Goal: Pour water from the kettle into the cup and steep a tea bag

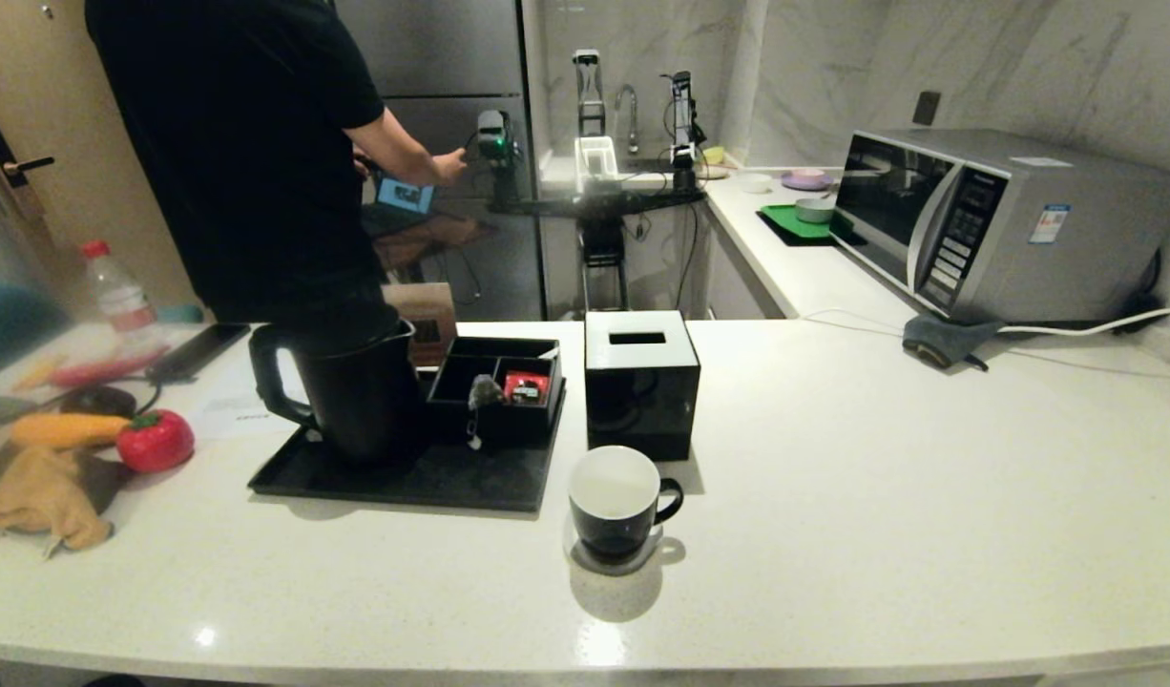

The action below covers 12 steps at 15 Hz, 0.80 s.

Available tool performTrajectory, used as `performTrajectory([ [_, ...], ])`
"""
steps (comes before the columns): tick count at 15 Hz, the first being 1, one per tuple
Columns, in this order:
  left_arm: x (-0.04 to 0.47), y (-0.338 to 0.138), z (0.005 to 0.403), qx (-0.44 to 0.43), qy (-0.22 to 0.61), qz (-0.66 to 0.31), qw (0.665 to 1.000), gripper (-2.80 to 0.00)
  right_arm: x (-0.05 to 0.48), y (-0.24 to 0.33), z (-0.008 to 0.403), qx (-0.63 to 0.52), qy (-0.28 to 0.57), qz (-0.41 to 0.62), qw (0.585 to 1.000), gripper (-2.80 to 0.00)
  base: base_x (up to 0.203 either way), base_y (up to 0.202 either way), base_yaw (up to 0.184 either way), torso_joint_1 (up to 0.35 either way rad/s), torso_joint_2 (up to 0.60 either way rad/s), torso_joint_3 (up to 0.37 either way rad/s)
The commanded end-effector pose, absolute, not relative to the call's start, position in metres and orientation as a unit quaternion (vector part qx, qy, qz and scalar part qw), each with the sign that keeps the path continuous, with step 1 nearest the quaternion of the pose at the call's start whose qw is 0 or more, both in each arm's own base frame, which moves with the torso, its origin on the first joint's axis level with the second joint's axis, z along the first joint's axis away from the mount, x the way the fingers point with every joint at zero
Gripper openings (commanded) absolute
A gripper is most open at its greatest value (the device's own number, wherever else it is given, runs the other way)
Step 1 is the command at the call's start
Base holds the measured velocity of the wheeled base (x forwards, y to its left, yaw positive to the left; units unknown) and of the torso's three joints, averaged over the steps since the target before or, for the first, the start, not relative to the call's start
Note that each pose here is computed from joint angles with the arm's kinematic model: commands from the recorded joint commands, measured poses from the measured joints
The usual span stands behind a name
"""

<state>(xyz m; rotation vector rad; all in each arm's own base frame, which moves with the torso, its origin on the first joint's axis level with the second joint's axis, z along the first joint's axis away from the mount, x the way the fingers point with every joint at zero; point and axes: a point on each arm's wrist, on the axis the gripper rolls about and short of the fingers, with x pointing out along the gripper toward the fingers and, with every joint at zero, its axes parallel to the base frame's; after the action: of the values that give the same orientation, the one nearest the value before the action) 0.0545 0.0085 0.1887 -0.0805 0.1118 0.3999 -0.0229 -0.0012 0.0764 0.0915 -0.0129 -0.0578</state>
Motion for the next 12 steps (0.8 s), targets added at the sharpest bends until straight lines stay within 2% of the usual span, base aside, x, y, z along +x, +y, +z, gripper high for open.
performTrajectory([
  [1, 0.077, 0.011, 0.191, -0.036, 0.093, 0.221, 0.97, -2.8, -0.023, -0.001, 0.076, 0.046, -0.006, -0.029, 0.999, -2.8, 0.0, 0.0, 0.0, 0.0, 0.0, 0.0],
  [7, 0.139, 0.044, 0.187, -0.07, 0.122, 0.294, 0.945, -2.8, -0.023, -0.001, 0.076, 0.046, -0.006, -0.029, 0.999, -2.8, 0.0, 0.0, 0.0, 0.0, 0.0, 0.0],
  [12, 0.175, 0.1, 0.172, -0.088, 0.097, 0.26, 0.957, -2.8, -0.023, -0.001, 0.076, 0.046, -0.006, -0.029, 0.999, -2.8, 0.0, 0.0, 0.0, 0.0, 0.0, 0.0],
])
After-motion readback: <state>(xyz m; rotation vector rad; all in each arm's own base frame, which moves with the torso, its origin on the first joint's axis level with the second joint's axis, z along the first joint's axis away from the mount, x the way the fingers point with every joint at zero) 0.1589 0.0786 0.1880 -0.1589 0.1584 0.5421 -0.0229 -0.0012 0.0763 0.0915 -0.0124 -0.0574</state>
